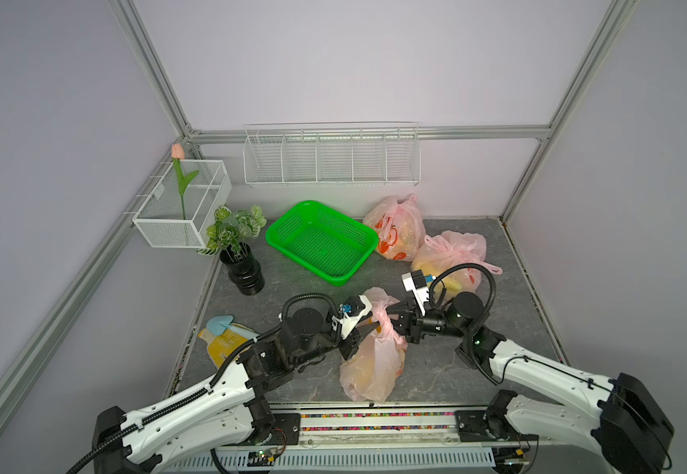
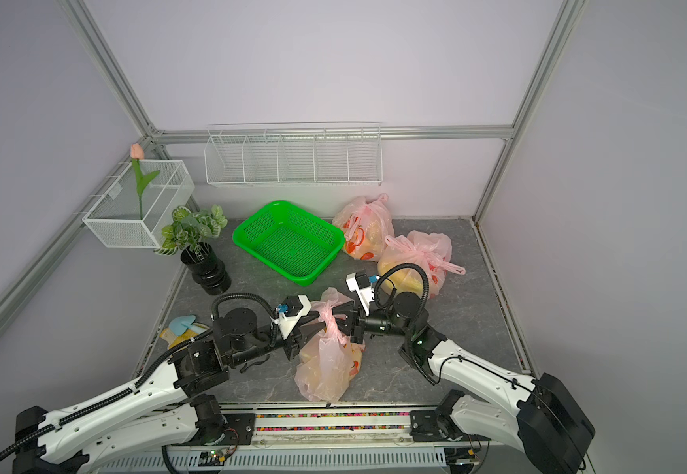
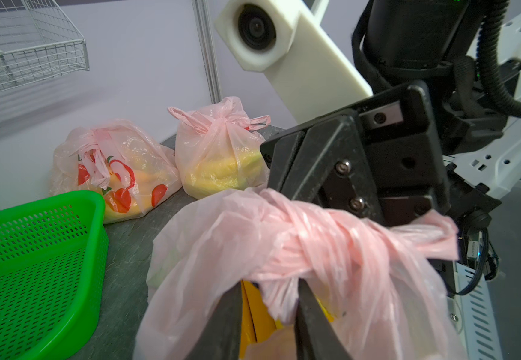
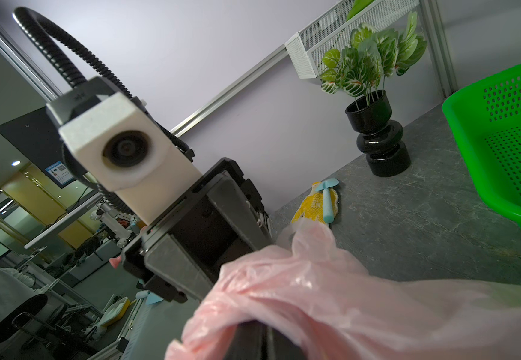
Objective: Place the banana into a plastic bag & tie a knot
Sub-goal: Cross the plastic bag at the center of the board.
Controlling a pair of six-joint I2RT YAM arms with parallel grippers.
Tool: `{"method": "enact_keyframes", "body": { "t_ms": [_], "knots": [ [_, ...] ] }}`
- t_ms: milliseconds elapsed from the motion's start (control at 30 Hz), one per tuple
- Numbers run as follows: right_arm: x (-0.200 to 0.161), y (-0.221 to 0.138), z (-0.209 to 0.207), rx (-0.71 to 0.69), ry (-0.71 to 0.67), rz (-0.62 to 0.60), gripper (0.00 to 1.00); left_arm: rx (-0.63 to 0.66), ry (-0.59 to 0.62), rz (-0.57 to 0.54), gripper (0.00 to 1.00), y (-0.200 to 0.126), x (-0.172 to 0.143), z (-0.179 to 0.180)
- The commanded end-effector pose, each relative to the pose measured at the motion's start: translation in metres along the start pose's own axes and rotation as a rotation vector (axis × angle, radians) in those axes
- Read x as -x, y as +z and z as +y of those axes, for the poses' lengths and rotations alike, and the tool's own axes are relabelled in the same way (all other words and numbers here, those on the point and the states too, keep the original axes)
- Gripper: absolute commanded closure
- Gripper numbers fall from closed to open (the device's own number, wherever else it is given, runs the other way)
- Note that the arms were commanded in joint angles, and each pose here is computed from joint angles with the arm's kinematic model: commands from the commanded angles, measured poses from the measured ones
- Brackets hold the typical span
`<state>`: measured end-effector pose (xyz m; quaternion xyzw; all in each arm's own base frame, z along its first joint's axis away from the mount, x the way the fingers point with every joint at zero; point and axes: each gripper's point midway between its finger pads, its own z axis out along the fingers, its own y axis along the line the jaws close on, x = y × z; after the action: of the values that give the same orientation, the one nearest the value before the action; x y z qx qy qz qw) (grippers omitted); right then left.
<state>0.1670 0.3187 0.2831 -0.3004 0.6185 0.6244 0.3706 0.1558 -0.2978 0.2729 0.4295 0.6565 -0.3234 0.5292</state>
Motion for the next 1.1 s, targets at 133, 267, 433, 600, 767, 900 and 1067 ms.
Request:
{"method": "enact_keyframes", "body": {
  "t_ms": [133,267,433,600,767,900,1067],
  "knots": [
    [-0.006,0.001,0.004,0.009,-0.025,0.019,0.93,-0.023,-0.009,-0.018,0.81,0.0,0.006,-0.004],
    [-0.006,0.003,0.004,0.01,-0.029,0.025,0.93,-0.02,-0.01,-0.008,0.92,0.002,0.005,-0.003],
    [-0.008,0.001,0.002,-0.007,-0.036,0.029,0.88,-0.001,-0.014,-0.016,1.0,0.0,0.006,0.0],
    [-0.007,-0.008,-0.001,-0.071,-0.068,0.029,0.79,0.018,-0.015,-0.013,1.0,-0.001,0.003,0.003],
    [-0.004,-0.021,-0.004,-0.147,-0.093,0.018,0.66,0.034,-0.014,-0.003,1.0,-0.002,0.0,0.006],
    [-0.003,-0.03,-0.005,-0.196,-0.117,0.02,0.6,0.048,-0.011,0.016,1.0,-0.003,-0.004,0.008],
    [-0.003,-0.04,0.007,-0.205,-0.172,0.048,0.49,0.052,-0.014,0.022,1.0,-0.002,-0.006,0.008]
  ]
}}
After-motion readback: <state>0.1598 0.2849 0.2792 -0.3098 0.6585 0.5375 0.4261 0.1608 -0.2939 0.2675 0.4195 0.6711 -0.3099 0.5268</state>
